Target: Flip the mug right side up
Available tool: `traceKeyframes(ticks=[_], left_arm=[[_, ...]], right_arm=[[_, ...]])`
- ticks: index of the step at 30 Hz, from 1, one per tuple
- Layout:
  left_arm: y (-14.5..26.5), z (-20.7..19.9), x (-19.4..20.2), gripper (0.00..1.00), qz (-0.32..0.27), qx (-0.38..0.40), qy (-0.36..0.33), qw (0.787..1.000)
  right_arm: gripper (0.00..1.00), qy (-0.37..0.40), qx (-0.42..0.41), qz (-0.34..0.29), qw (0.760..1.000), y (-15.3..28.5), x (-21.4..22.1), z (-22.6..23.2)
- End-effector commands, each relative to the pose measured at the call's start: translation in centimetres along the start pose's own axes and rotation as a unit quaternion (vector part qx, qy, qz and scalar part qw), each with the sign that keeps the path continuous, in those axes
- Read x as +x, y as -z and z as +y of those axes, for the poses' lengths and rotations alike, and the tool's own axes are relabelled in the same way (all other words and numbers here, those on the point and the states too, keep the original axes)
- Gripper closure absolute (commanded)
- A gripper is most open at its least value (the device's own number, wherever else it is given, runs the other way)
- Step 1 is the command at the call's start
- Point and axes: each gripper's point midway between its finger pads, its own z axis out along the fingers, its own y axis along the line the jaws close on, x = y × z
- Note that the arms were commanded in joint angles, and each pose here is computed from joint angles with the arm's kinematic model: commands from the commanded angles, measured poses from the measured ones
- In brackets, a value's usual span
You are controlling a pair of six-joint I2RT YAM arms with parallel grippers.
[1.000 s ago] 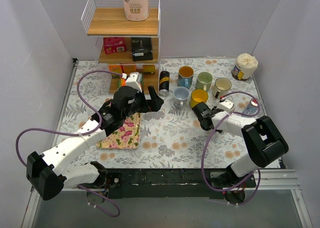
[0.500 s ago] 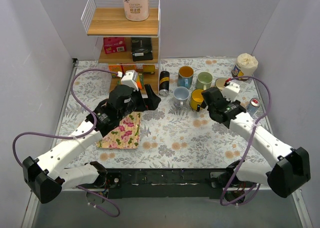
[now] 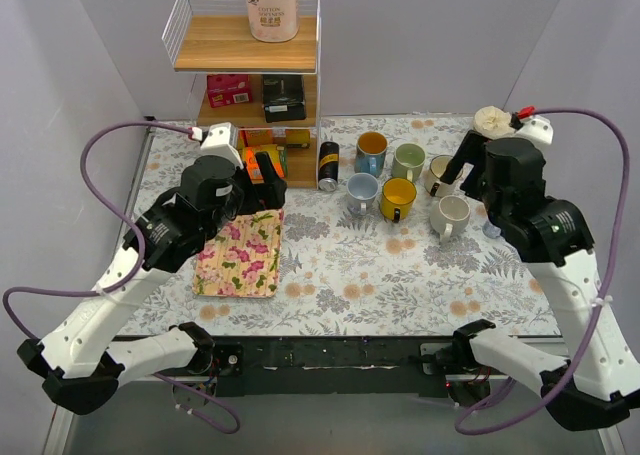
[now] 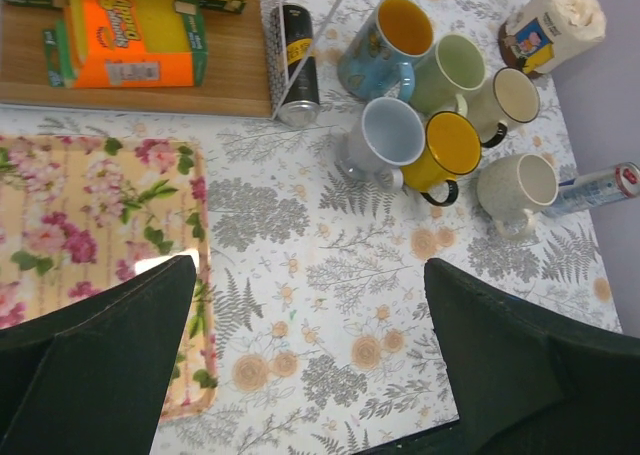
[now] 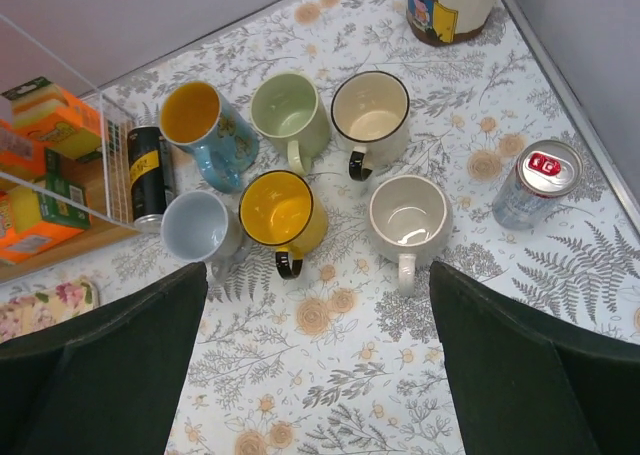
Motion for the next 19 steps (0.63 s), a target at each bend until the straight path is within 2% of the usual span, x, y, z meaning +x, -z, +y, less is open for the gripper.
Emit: traceKeyframes(ticks=[1, 6, 19], left_arm=[[2.2, 2.6, -1.1, 0.02, 0.008, -0.07, -0.017, 0.997], [3.0, 3.2, -1.1, 0.02, 0.006, -0.076, -0.01, 0.997], [4.0, 4.3, -2.0, 0.02, -0.017, -0.101, -0.001, 0.995]], right_arm=[[0.01, 0.051, -0.049, -0.043, 0.997, 3.0, -2.8, 0.0], [0.02, 0.048, -0.062, -0.062, 0.995, 4.5, -3.9, -0.3], [0.01, 0.029, -0.071, -0.07, 0.995, 5.0, -3.9, -0.3]])
